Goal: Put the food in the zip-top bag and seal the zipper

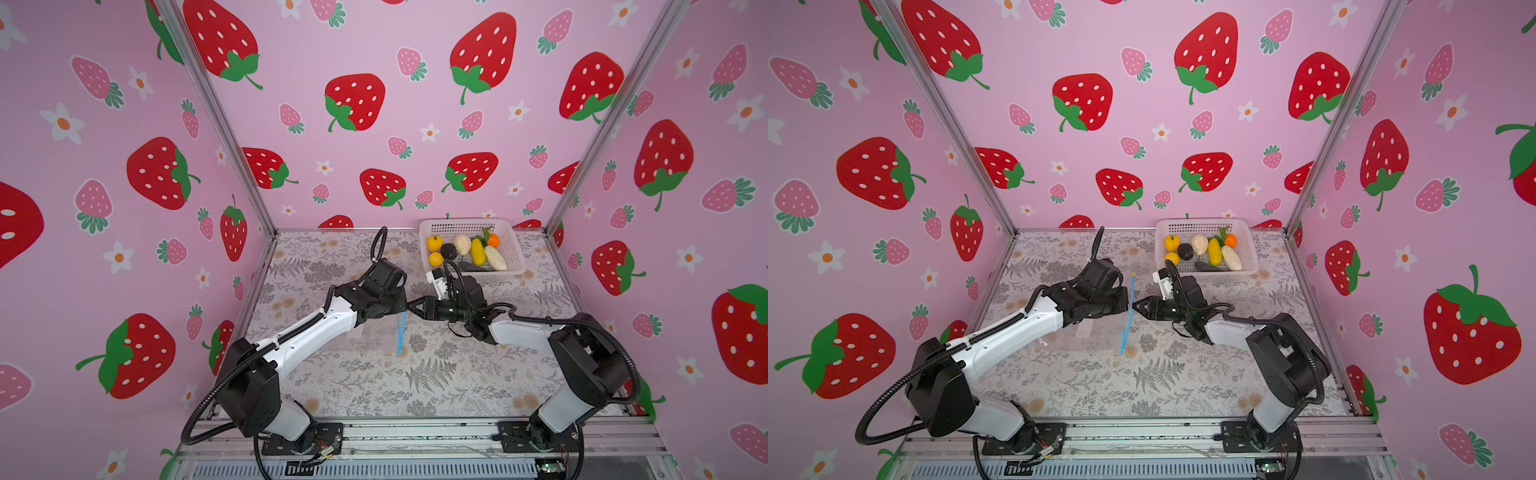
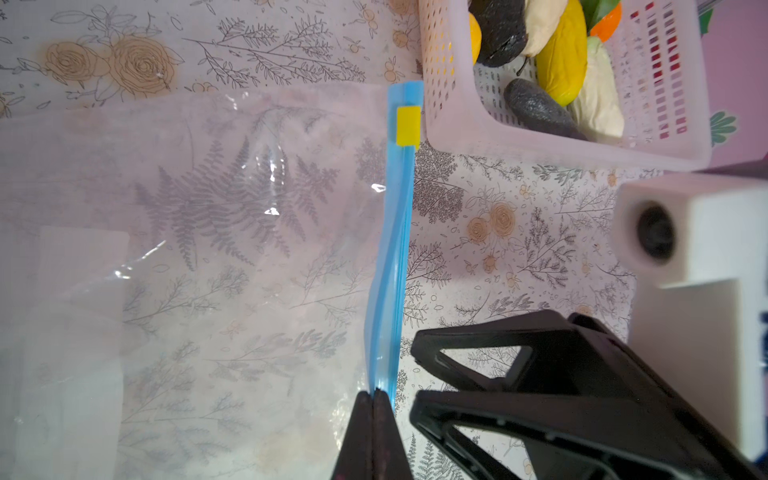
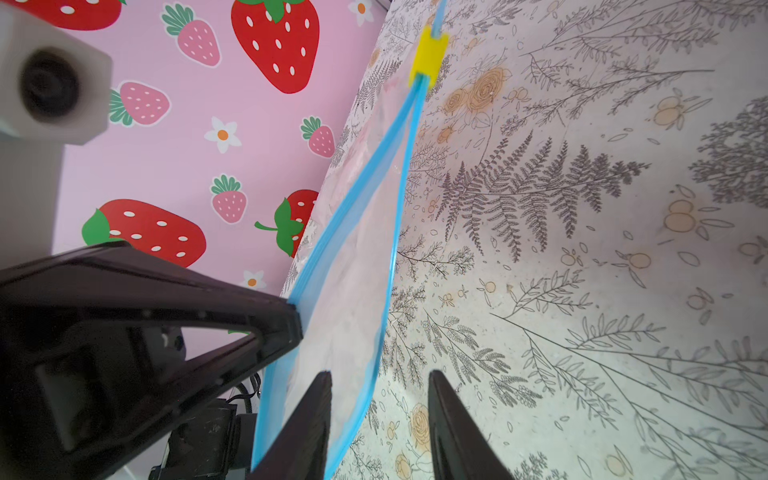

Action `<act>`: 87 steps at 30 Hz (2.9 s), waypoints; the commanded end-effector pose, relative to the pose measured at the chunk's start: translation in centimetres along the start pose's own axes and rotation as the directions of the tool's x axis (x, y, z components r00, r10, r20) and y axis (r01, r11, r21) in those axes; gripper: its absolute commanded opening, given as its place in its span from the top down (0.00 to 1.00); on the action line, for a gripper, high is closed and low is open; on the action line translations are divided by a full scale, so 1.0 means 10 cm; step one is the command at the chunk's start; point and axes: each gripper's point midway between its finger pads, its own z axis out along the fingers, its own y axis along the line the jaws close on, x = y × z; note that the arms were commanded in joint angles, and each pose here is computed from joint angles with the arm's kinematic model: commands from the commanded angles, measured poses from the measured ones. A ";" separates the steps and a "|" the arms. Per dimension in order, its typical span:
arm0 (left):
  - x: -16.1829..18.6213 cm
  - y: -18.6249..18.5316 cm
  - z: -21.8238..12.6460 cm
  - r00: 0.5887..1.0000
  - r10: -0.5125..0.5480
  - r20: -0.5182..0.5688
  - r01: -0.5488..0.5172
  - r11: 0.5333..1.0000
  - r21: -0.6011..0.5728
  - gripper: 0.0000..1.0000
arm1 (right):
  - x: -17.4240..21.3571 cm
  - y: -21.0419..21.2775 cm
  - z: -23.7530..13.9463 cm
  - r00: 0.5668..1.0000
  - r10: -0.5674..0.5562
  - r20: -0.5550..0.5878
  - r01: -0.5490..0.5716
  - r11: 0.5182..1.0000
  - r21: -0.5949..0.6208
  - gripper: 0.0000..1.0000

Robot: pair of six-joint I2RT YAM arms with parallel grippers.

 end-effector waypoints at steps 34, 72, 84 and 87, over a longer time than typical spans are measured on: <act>-0.16 -0.44 -0.59 0.998 0.055 0.029 -0.058 0.992 0.115 1.00 | -0.08 -0.24 0.26 0.999 0.007 -0.033 -0.005 0.998 0.056 0.69; -0.23 -0.10 -0.13 0.998 -0.056 0.028 0.055 0.998 0.019 1.00 | -0.40 0.02 -0.33 0.990 -0.140 0.021 0.134 0.976 0.170 0.58; -0.30 -0.07 -0.18 0.996 -0.076 0.056 0.074 0.997 0.026 1.00 | -1.46 -1.20 -1.03 0.979 -0.201 -0.044 0.176 0.706 0.686 0.59; -0.30 -0.08 -0.17 0.996 -0.069 0.052 0.067 0.997 0.029 1.00 | -1.74 -1.62 -1.22 0.983 -0.174 -0.058 0.154 0.610 0.777 0.59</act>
